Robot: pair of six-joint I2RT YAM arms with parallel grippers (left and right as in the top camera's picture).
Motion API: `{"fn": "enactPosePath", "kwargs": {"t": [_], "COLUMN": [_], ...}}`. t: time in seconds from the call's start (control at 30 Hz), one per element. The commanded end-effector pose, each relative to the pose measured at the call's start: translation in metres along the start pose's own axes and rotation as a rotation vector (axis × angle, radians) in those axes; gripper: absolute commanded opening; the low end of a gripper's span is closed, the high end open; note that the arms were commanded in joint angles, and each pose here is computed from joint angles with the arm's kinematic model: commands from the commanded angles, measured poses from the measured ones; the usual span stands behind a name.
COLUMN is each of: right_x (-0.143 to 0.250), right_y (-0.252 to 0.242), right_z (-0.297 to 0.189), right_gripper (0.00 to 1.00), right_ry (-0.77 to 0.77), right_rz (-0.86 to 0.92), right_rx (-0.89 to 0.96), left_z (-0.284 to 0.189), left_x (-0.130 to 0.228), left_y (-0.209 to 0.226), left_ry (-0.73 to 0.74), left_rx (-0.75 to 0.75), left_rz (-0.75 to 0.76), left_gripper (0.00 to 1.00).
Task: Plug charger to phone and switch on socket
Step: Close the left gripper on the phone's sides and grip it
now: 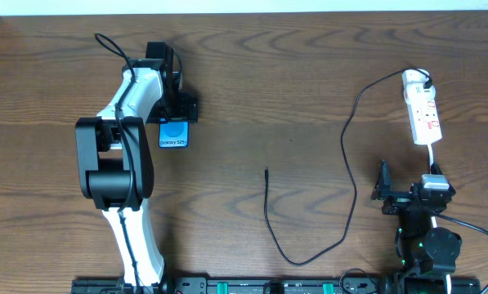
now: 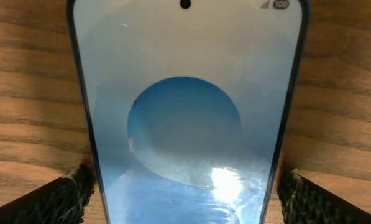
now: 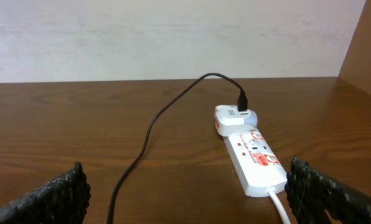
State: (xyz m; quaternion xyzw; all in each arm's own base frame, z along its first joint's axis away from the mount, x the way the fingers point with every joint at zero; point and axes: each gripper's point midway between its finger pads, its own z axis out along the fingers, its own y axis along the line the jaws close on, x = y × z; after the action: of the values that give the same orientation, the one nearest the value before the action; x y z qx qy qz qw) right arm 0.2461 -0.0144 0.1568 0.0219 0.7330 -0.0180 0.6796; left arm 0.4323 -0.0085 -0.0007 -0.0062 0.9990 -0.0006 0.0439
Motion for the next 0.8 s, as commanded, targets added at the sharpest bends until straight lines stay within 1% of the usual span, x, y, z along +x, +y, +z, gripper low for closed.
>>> {"fn": "enactPosePath", "kwargs": {"t": [0.0, 0.6, 0.77], "right_x": [0.0003, 0.0003, 0.0003], "right_y": [0.0007, 0.0007, 0.0007], "right_z": [-0.0003, -0.0003, -0.0003], "right_gripper": [0.99, 0.99, 0.99], "right_ry": [0.000, 0.000, 0.000], "right_rz": [-0.011, -0.011, -0.011], "right_rx": [-0.002, -0.002, -0.002], "left_z": [0.0137, 0.0139, 0.0139], "left_x": [0.0153, 0.0126, 0.0125], "left_y": [0.0040, 0.0039, 0.0039], "left_ry": [0.053, 0.042, 0.042], "left_rx": [-0.018, -0.018, -0.017], "left_rz": [0.013, 0.014, 0.035], "left_gripper": [0.98, 0.98, 0.98]}}
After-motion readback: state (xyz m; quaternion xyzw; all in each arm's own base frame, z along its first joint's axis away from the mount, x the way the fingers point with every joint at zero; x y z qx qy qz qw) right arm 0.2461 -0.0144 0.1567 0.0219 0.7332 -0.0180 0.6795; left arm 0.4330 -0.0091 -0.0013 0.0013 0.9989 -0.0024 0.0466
